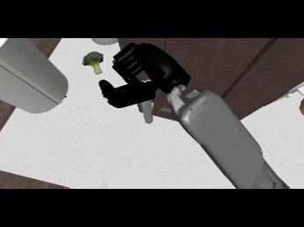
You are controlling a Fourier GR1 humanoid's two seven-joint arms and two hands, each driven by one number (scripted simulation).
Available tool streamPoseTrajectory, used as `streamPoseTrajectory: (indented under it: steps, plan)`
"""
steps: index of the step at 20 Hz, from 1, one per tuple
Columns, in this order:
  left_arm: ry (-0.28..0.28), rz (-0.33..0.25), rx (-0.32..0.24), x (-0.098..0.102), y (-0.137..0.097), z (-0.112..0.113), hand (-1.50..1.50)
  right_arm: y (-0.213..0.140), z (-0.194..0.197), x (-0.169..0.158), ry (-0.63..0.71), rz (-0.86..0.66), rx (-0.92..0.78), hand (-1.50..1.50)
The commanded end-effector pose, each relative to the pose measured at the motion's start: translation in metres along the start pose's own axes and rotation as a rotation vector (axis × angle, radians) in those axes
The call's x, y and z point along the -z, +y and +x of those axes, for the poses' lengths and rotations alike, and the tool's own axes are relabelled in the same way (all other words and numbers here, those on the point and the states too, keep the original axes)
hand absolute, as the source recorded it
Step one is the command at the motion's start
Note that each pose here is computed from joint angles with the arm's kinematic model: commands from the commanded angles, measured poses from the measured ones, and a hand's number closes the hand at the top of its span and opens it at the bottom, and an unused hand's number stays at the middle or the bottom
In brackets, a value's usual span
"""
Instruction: Pick up the bottled water, place it into the cabinet and close the cabinet
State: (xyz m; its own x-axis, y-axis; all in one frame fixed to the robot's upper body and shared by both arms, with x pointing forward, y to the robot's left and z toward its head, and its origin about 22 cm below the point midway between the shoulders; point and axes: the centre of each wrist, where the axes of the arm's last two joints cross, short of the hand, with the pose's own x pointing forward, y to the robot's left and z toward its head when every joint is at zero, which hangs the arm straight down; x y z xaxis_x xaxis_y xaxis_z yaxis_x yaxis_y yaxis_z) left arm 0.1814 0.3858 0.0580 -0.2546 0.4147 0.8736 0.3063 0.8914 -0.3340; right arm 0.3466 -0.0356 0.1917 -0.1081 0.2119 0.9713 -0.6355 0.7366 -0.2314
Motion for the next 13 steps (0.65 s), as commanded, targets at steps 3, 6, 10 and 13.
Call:
streamPoseTrajectory:
  steps: [3,6,10,13]
  plan:
    - [-0.018,-0.008,-0.004,0.001,0.004,0.004,-1.5,-0.018,0.013,0.031,-0.032,-0.186,0.054,1.5]
    - [0.006,-0.001,-0.015,-0.015,0.004,-0.003,-1.5,-0.024,0.004,0.03,-0.033,-0.256,0.135,-1.5]
    - [-0.009,0.023,-0.015,-0.011,0.006,-0.002,-1.5,-0.021,0.006,0.033,-0.04,-0.27,0.188,-1.5]
    - [0.002,0.013,-0.02,-0.014,0.003,0.003,-1.5,-0.018,0.015,0.038,-0.037,-0.26,0.207,-1.5]
